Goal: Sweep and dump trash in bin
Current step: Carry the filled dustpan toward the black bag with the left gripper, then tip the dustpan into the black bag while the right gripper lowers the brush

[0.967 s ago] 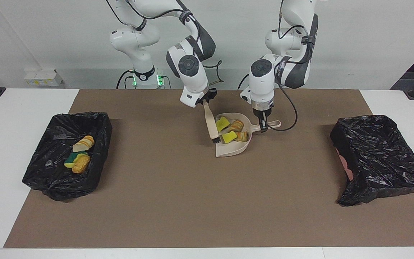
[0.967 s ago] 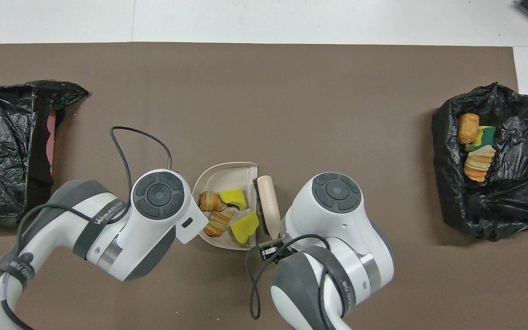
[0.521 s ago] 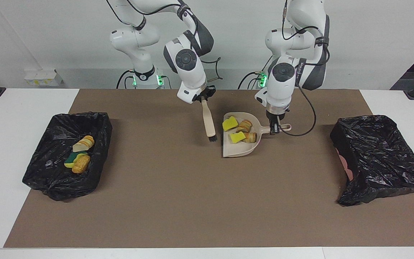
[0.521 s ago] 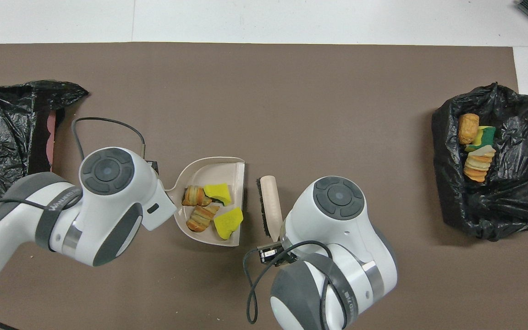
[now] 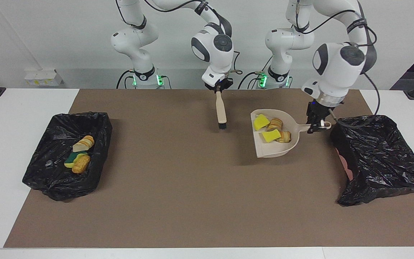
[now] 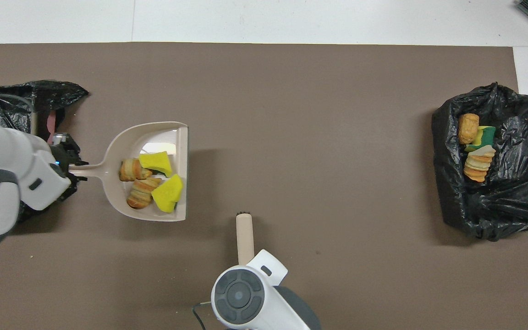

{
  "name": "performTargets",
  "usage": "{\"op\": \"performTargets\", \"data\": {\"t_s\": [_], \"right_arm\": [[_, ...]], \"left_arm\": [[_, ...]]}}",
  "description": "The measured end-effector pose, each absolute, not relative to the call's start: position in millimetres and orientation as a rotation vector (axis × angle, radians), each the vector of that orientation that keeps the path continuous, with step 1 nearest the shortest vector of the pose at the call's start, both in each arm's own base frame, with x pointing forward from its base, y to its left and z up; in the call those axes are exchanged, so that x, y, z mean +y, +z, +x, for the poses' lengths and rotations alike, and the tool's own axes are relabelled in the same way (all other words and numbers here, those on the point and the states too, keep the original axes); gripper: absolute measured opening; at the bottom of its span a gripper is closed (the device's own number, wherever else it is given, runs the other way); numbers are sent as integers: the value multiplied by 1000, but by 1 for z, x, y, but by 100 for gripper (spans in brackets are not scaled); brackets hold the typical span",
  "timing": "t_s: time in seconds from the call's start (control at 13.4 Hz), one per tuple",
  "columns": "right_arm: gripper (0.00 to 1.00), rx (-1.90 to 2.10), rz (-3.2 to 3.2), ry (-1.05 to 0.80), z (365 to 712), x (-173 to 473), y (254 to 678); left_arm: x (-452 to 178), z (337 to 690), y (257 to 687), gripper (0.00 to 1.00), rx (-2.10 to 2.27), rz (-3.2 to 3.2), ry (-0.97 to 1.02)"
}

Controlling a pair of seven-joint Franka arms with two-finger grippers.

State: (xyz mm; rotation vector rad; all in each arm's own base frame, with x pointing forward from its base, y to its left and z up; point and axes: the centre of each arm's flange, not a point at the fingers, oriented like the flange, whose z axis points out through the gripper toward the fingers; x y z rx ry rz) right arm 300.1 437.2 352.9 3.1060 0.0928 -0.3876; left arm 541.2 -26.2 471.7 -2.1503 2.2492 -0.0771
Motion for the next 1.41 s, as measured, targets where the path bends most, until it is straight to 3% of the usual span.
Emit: {"op": "performTargets", "data": {"t_s": [0.3, 0.37, 0.67, 0.82, 1.04, 1.41], "right_arm": [[26, 95, 3084, -388, 293, 448, 332], [30, 93, 3087, -380, 295, 448, 334], [78, 86, 3087, -354, 314, 448, 356], [99, 37, 3080, -361, 344, 436, 385], [100, 57, 3083, -382, 391, 401, 436], [100, 185, 3046, -338, 444, 340, 486]], "left_arm": [[84, 549, 510, 31, 2171, -2182, -150], [114, 547, 517, 31, 2142, -2188, -161], [215, 537, 541, 31, 2061, -2169, -162], [247, 537, 548, 31, 2024, -2163, -140], [285, 553, 566, 31, 1967, -2119, -71], [324, 577, 560, 31, 1918, -1898, 229]]}}
